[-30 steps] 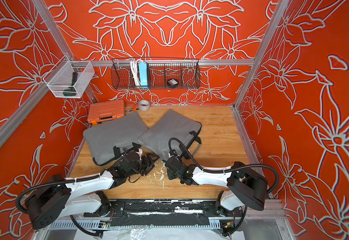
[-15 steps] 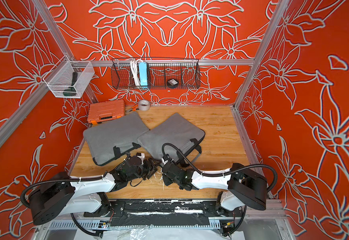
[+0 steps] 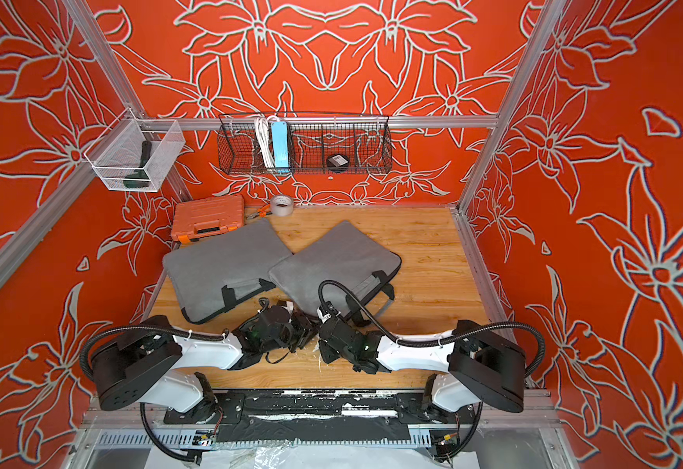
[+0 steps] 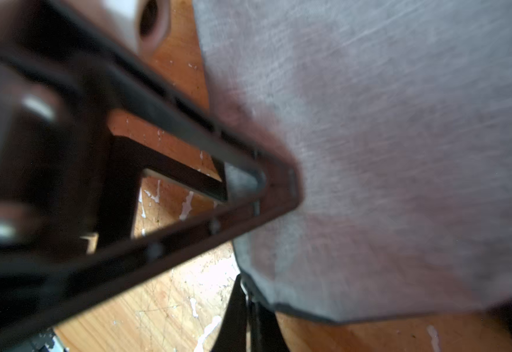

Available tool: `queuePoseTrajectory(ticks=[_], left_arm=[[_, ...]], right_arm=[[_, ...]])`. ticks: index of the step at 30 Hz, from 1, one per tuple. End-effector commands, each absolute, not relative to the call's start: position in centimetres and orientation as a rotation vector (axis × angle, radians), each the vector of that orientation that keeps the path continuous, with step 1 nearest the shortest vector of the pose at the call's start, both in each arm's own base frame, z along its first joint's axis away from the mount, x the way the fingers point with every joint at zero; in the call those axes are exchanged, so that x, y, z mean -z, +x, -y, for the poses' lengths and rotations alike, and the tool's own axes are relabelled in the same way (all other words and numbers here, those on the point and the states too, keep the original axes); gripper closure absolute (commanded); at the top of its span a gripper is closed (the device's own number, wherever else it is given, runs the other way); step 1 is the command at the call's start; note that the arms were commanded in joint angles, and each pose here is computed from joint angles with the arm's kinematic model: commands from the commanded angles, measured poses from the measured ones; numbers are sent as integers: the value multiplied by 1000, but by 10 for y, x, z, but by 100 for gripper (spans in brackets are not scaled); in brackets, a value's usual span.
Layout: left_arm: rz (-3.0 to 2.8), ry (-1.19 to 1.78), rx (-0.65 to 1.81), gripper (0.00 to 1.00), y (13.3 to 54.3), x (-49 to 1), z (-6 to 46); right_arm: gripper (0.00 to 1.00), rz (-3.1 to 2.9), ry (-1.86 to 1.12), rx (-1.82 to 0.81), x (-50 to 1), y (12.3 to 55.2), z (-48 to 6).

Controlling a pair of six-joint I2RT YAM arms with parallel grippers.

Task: Put the mouse into the laptop bag
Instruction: Zip the zipper on the zippered laptop bag.

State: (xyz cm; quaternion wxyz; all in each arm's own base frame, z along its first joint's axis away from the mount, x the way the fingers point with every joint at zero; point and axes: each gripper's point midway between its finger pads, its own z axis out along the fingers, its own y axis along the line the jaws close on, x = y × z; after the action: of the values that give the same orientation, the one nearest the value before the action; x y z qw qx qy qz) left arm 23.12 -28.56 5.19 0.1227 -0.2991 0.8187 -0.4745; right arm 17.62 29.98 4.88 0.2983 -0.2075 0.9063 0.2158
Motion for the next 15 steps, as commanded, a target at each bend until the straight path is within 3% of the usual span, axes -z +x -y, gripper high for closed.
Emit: queuePoseTrajectory(ticks=[1, 5, 15], left_arm=[[-2358, -870, 1443, 80, 237, -61, 297], [-2341, -892, 1355, 100, 245, -64, 285], [-2264, -987, 1136, 100, 251, -74, 209]], right_arm=[[100, -2374, -537, -573, -56, 176, -299], [100, -2400, -480, -445, -50, 186, -282], [100, -2489, -325, -282, -28, 205, -245]])
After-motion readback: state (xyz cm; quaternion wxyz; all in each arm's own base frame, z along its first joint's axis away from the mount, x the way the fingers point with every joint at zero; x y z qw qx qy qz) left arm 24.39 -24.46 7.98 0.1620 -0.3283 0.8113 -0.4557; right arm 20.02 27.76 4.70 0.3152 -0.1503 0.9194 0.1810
